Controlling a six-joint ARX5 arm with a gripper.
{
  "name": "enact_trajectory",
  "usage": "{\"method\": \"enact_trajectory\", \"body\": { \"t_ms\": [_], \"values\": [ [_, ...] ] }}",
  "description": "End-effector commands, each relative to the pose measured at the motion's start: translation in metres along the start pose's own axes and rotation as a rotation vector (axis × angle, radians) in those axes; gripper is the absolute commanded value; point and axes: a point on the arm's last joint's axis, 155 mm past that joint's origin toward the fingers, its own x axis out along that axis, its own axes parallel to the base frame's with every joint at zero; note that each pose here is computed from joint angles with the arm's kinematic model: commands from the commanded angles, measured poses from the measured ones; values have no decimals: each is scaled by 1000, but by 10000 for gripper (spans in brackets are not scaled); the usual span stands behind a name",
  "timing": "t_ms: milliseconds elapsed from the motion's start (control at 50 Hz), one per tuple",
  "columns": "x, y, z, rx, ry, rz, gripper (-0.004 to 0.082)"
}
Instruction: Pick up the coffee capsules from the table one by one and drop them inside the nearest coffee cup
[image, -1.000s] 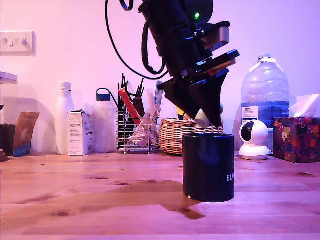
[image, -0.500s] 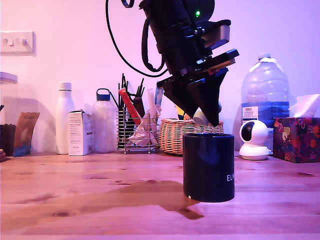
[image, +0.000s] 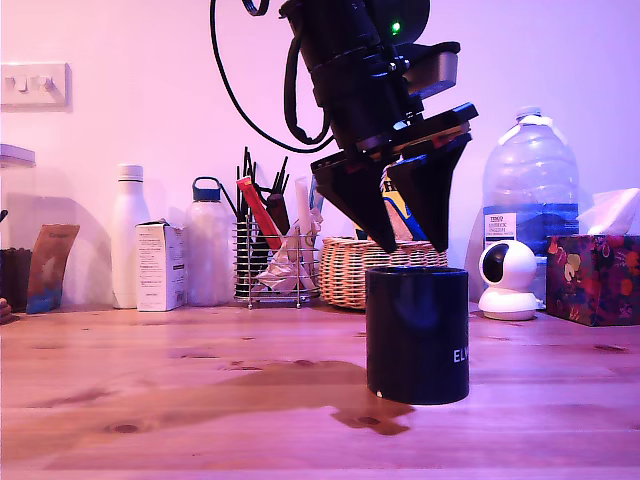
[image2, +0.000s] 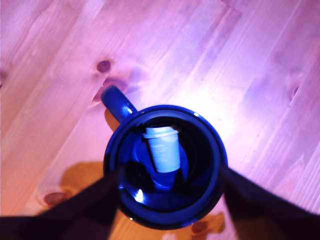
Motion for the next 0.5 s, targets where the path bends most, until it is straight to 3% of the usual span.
{"method": "enact_trajectory", "body": {
  "t_ms": [0, 80, 240, 480],
  "values": [
    [-4, -3, 5, 15, -15, -1, 625],
    [-13, -3, 8, 16, -33, 0, 451],
    [-40, -2, 20, 17, -97, 6, -34],
    [-84, 1, 32, 20, -187, 1, -16]
  ]
}}
